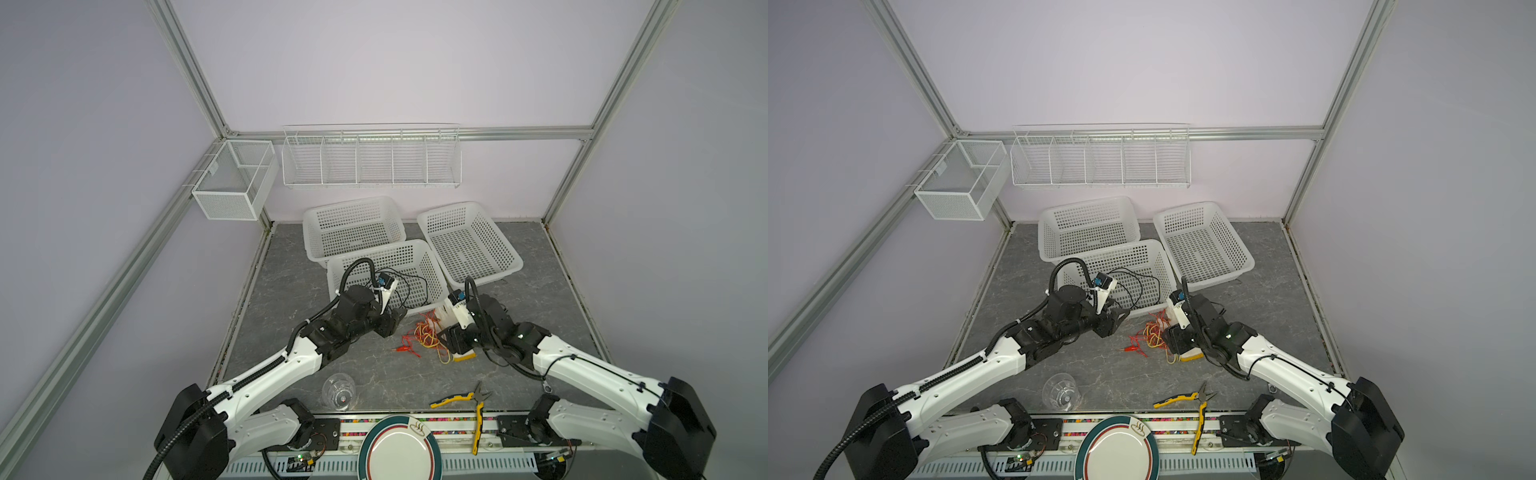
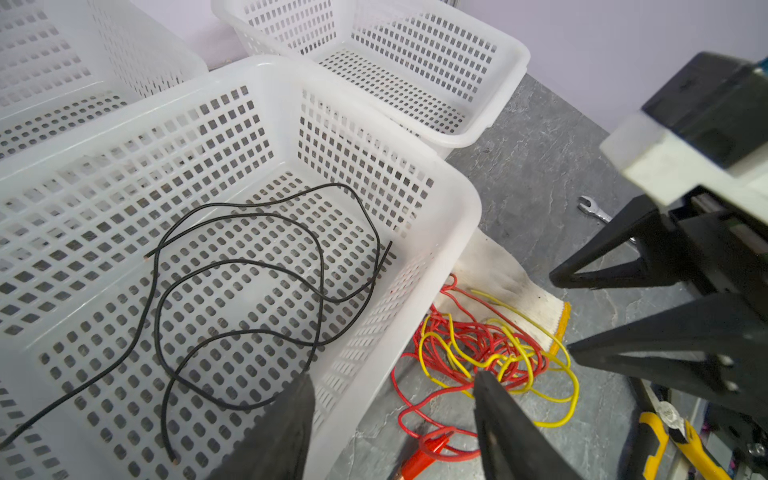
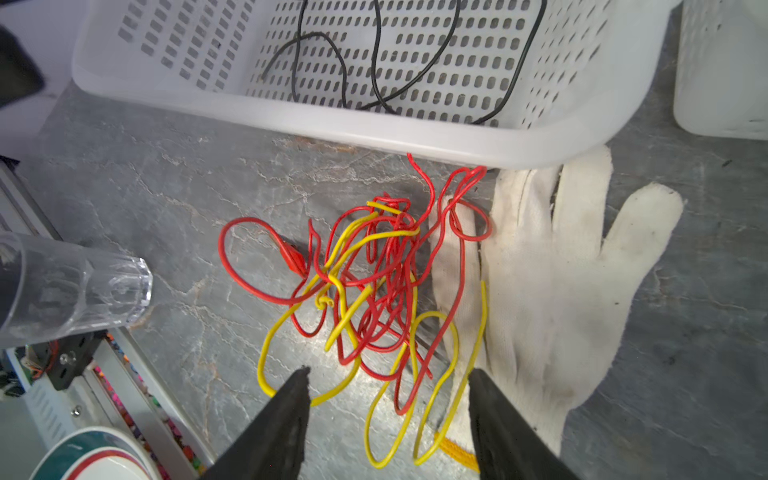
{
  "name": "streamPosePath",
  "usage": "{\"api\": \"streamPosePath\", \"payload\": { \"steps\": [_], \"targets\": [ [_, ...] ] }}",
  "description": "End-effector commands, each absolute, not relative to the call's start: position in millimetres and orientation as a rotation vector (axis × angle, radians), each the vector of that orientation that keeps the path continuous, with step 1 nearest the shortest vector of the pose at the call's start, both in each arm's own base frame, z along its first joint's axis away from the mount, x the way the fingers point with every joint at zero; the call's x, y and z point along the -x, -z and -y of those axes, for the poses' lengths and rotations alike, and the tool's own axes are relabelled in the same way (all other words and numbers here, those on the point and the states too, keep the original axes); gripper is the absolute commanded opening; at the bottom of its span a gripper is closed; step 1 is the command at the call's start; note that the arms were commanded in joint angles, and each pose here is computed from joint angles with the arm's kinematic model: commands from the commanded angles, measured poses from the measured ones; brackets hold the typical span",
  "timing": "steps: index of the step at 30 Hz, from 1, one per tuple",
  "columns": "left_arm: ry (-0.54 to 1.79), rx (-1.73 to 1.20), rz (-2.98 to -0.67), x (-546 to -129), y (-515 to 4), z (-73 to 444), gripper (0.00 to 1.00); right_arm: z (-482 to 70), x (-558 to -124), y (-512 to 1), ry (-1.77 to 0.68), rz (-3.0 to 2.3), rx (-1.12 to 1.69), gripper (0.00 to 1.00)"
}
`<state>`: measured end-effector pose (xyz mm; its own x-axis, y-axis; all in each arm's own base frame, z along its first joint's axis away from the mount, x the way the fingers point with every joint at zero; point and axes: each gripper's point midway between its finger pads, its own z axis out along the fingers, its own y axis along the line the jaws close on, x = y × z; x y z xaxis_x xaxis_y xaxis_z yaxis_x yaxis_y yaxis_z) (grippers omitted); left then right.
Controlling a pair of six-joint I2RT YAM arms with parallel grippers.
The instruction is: Untangle the cables
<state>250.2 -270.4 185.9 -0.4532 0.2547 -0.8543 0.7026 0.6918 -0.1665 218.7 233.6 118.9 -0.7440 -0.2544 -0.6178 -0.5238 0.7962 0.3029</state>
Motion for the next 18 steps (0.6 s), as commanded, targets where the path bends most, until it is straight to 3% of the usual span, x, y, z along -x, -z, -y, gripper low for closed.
{"api": "streamPosePath", "payload": {
  "steps": [1,18],
  "targets": [
    [0.682,-0.739,-2.008,-248,-189,281,0.61,-248,-230,-128,-0.688,-2.364,0.512,0.58],
    [0.664,-0.755,-2.042,-246,-174,285,0.61,-272,-237,-95,-0.693,-2.477,0.510,0.33]
  ]
}}
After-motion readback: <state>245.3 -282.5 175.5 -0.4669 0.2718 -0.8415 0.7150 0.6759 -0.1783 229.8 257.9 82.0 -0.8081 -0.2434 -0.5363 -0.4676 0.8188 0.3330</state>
